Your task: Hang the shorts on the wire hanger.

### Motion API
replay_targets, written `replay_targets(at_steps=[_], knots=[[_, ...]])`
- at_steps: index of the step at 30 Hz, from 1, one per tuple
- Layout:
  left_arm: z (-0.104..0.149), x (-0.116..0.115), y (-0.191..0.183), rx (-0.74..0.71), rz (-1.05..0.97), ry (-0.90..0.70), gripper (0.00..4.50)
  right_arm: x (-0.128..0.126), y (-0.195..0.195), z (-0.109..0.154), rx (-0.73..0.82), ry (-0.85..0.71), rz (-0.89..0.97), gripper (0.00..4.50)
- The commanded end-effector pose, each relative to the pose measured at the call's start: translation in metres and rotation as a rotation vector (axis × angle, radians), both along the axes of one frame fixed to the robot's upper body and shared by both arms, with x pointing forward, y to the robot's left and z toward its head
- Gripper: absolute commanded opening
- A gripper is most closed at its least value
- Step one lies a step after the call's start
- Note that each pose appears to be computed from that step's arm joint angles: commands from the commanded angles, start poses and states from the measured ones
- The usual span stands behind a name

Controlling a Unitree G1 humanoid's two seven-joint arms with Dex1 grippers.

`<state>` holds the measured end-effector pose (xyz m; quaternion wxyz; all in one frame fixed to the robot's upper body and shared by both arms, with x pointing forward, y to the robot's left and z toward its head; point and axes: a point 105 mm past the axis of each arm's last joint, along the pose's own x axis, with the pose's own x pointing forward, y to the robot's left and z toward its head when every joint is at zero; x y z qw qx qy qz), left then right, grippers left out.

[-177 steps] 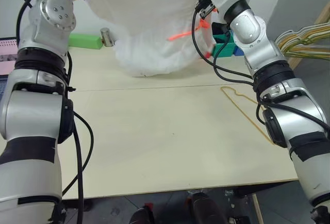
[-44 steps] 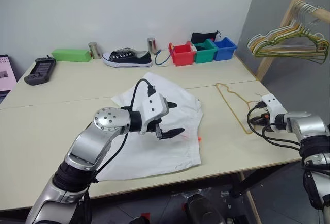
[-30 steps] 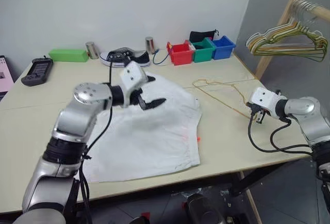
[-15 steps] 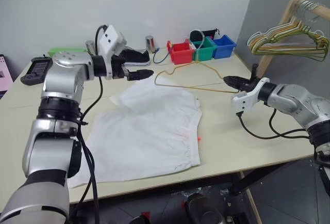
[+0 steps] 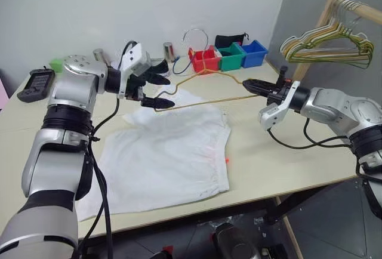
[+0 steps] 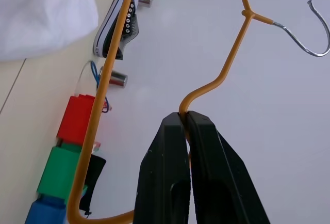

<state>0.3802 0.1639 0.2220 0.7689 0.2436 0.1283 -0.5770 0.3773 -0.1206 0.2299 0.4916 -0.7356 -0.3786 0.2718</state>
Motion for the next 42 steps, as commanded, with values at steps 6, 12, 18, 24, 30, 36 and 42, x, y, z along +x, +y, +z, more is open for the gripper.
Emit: replay_targets(at_steps=[6, 12, 18, 24, 30, 36, 42], knots=[[-0.005, -0.002, -0.01, 0.053, -0.027, -0.045, 4.5, -0.003, 0.014, 0.025, 0.023, -0.074, 0.048, 0.03], [-0.006, -0.002, -0.007, 0.074, -0.019, -0.046, 3.46, 0.0, 0.016, 0.029, 0.038, -0.081, 0.046, 0.0], [-0.007, 0.0, -0.005, 0.092, -0.011, -0.053, 2.08, 0.003, 0.01, 0.028, 0.039, -0.081, 0.02, 0.0], [-0.004, 0.002, -0.004, 0.101, -0.009, -0.061, 0.82, 0.005, 0.01, 0.032, 0.049, -0.097, 0.013, 0.0], [-0.004, 0.002, -0.004, 0.104, -0.012, -0.064, 0.05, 0.007, 0.006, 0.032, 0.051, -0.099, -0.004, 0.0], [-0.001, 0.01, -0.007, 0.111, 0.013, -0.127, 0.05, 0.01, 0.004, 0.028, 0.047, -0.048, -0.03, 0.0], [0.006, 0.023, -0.007, 0.188, 0.055, -0.304, 0.0, 0.018, -0.007, 0.015, 0.082, 0.16, -0.121, 1.17]])
